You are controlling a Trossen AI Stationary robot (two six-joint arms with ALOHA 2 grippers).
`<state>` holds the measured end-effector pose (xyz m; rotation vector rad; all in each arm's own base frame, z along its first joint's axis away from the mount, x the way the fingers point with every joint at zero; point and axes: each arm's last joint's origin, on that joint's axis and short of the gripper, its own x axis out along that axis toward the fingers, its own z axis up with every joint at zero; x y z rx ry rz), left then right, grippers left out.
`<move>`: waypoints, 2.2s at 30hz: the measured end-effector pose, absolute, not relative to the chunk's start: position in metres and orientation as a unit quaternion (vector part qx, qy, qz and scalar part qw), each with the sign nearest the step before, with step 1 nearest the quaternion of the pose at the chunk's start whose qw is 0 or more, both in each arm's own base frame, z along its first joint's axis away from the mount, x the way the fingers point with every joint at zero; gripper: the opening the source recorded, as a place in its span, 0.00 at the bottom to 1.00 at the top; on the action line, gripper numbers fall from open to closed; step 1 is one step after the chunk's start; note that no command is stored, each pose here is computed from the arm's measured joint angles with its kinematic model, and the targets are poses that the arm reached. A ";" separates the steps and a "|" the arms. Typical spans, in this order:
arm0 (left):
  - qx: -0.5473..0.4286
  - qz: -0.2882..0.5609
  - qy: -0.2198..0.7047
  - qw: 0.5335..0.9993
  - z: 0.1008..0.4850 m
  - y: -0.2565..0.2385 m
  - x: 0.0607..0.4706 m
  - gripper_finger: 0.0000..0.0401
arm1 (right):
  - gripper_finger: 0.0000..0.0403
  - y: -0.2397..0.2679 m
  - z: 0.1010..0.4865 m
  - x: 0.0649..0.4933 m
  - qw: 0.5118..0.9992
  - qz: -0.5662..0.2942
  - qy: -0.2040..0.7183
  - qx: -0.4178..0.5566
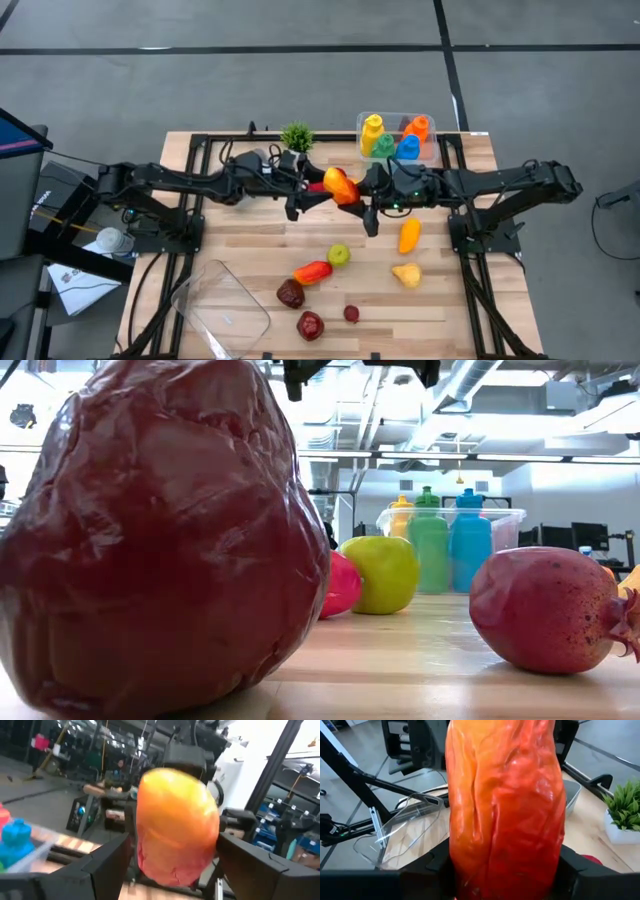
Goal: Pick & Place Food Item
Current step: Put the top orange mango into the bottom transparent bin
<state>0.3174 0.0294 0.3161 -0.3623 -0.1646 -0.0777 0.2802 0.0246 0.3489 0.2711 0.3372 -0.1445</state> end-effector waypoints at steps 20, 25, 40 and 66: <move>-0.197 -0.047 -0.114 0.973 0.305 0.030 0.331 0.62 | 0.50 0.023 0.350 0.280 0.975 -0.072 0.164 0.128; -0.197 -0.046 -0.113 0.973 0.305 0.030 0.331 0.53 | 0.51 0.024 0.350 0.280 0.976 -0.071 0.165 0.126; -0.217 -0.028 0.015 0.976 0.333 0.020 0.277 0.53 | 0.74 0.020 0.362 0.239 0.969 -0.067 0.210 0.112; -0.426 0.172 0.588 0.666 0.268 -0.136 0.115 0.55 | 0.75 0.017 0.340 0.236 0.938 -0.099 0.307 0.124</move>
